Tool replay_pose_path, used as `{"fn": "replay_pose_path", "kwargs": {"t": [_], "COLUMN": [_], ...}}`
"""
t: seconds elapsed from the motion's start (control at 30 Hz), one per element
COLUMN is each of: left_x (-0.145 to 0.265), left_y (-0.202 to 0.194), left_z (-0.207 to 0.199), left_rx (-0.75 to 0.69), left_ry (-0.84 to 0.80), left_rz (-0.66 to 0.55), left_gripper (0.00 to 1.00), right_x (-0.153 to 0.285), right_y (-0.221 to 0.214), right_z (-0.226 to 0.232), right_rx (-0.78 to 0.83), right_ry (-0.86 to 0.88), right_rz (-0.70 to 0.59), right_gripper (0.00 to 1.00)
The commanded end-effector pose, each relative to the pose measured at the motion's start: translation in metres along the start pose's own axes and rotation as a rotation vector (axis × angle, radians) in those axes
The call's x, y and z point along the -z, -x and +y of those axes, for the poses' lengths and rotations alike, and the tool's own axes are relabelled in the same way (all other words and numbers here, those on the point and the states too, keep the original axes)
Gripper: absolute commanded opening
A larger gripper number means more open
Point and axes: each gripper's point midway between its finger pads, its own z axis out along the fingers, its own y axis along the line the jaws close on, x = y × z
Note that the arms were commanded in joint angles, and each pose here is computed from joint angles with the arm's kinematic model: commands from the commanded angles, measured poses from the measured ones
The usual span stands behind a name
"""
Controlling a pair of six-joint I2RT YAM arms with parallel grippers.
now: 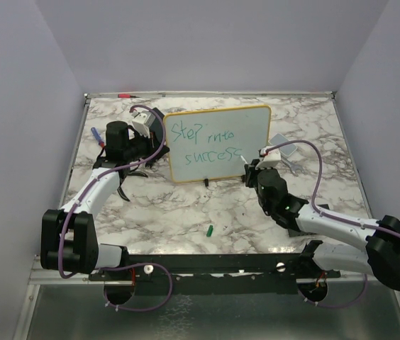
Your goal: Write a sentence on the whiteboard
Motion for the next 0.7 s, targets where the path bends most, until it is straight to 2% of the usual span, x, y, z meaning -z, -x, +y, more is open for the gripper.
{"fn": "replay_pose_path", "kwargs": {"t": [0.0,0.3,0.67], "left_x": [0.005,0.005,0.005], "left_y": [0.012,0.012,0.013], "left_z": [-0.005,-0.006,-0.005], "left_rx": [-0.036,-0.036,-0.037], "left_ry": [-0.005,-0.006,-0.002], "left_rz": [-0.042,-0.043,-0.044], "left_gripper": [0.0,0.0,0.0], "right_x": [0.005,0.003,-0.002], "right_y": [-0.01,-0.031,-0.013], "right_z": [-0.025,-0.01,0.016], "right_rx": [0.005,0.019,-0.008], "right_ry": [-0.112,-0.019,0.081], "right_rz": [0.019,0.085,0.029], "right_gripper": [0.01,0.01,0.01]}}
